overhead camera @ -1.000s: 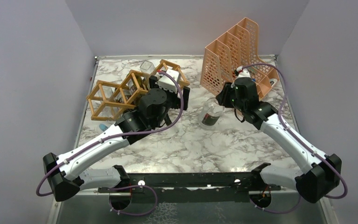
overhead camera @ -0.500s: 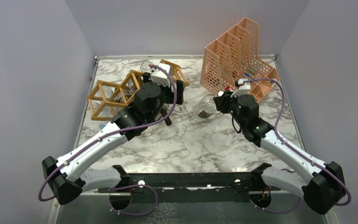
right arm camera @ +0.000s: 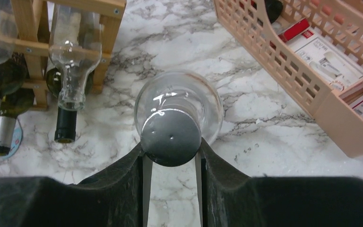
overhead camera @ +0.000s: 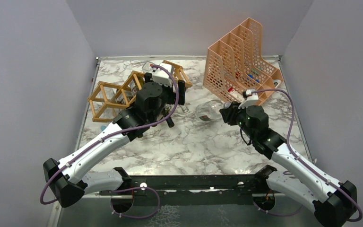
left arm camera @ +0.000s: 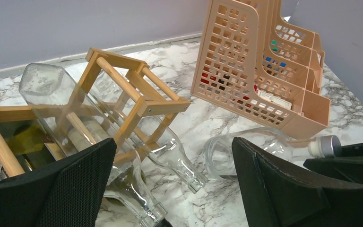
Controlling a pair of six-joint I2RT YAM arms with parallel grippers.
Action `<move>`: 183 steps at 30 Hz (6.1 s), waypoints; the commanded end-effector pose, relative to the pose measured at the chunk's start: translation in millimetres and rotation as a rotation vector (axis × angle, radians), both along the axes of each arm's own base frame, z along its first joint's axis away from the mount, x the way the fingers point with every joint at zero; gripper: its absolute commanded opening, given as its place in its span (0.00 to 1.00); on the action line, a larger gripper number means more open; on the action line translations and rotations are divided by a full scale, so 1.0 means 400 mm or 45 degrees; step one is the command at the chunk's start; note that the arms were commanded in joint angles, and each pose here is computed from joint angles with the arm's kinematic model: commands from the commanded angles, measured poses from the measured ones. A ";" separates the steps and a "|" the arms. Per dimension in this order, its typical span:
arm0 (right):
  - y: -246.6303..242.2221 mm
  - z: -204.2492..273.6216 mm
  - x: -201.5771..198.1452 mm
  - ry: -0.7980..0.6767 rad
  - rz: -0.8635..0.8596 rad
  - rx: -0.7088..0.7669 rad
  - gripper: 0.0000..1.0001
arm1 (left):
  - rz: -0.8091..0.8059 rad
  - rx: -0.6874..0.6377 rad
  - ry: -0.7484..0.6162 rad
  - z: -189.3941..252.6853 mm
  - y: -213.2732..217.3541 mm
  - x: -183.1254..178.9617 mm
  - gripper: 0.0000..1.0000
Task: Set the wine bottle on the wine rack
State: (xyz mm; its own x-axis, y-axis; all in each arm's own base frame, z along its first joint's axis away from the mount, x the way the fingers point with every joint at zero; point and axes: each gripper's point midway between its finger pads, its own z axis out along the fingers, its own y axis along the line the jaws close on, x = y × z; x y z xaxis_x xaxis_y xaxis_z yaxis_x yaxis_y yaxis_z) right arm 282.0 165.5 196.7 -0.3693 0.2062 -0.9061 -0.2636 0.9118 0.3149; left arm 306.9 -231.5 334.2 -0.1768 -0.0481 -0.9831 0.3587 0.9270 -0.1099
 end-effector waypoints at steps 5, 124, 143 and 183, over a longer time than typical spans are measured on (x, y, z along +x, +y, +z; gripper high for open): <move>0.036 -0.131 -0.122 0.422 0.249 -0.149 0.01 | -0.014 -0.002 -0.001 0.003 -0.002 0.001 0.99; -0.127 -0.250 0.304 0.557 -0.324 -0.338 0.23 | -0.521 0.110 0.388 -0.408 -0.428 -0.057 0.44; -0.139 -0.383 0.096 0.854 -0.251 -0.298 0.30 | -0.430 0.292 0.564 -0.637 -0.412 -0.099 0.29; -0.026 -0.375 -0.121 0.861 0.051 -0.098 0.57 | -0.359 0.301 0.505 -0.571 -0.375 -0.098 0.28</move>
